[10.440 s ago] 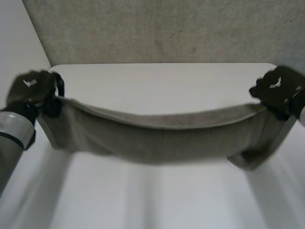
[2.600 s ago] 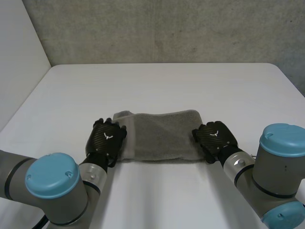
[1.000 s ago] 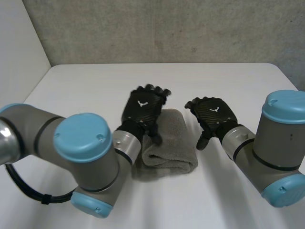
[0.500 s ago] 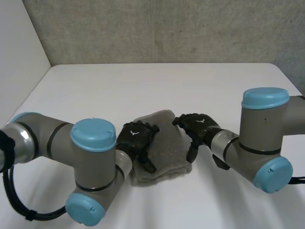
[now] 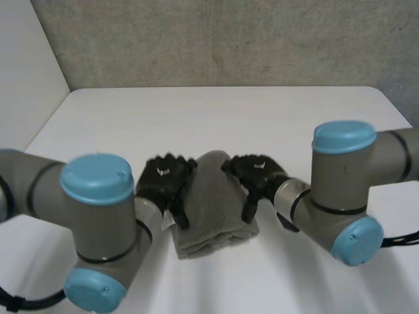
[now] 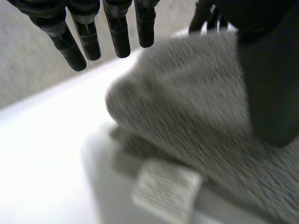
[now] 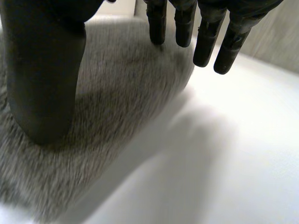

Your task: Fold the towel.

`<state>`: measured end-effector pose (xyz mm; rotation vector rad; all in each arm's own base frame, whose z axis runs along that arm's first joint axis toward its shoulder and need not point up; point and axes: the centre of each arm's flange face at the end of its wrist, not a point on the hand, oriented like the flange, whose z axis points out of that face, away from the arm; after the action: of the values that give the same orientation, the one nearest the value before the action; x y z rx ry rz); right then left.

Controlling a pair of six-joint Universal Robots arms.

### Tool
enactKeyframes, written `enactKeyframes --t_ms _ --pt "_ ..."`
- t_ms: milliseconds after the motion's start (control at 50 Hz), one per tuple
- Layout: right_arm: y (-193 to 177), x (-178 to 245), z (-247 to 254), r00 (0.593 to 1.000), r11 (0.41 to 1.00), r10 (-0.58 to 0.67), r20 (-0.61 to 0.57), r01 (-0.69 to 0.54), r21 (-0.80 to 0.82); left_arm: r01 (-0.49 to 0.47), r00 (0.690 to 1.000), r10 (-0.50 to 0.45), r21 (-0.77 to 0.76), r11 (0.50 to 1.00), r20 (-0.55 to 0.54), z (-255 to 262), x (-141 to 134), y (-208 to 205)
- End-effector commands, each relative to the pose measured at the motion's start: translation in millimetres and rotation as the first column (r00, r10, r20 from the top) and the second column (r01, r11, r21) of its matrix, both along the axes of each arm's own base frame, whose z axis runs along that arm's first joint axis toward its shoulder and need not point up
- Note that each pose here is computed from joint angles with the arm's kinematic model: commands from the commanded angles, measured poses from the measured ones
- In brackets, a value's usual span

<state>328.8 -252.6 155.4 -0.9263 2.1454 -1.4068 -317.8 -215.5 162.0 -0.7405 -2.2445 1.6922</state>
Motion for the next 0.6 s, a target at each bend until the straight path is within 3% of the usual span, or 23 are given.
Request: enactKeyframes --t_ms 20,100,140,240,600 --pt "2 -8 81 0.993 0.984 -0.014 0.117 0.034 -0.173 -0.041 0.992 0.022 -0.15 0.988 -0.126 74 2 -15" --pt "-7 -28 118 0.981 0.954 -0.107 0.163 0.148 -0.262 -0.076 0.977 0.032 -0.205 0.976 -0.211 129 10 -14" --pt "-18 -56 151 0.943 0.889 -0.263 0.205 0.319 -0.33 -0.098 0.971 0.048 -0.206 0.974 -0.235 142 16 -16" --pt "-21 -75 173 0.898 0.821 -0.371 0.235 0.435 -0.369 -0.162 0.954 0.106 -0.186 0.969 -0.279 165 33 -28" --pt "-20 -74 170 0.906 0.833 -0.362 0.221 0.421 -0.359 -0.18 0.959 0.145 -0.129 0.975 -0.242 166 42 -29"
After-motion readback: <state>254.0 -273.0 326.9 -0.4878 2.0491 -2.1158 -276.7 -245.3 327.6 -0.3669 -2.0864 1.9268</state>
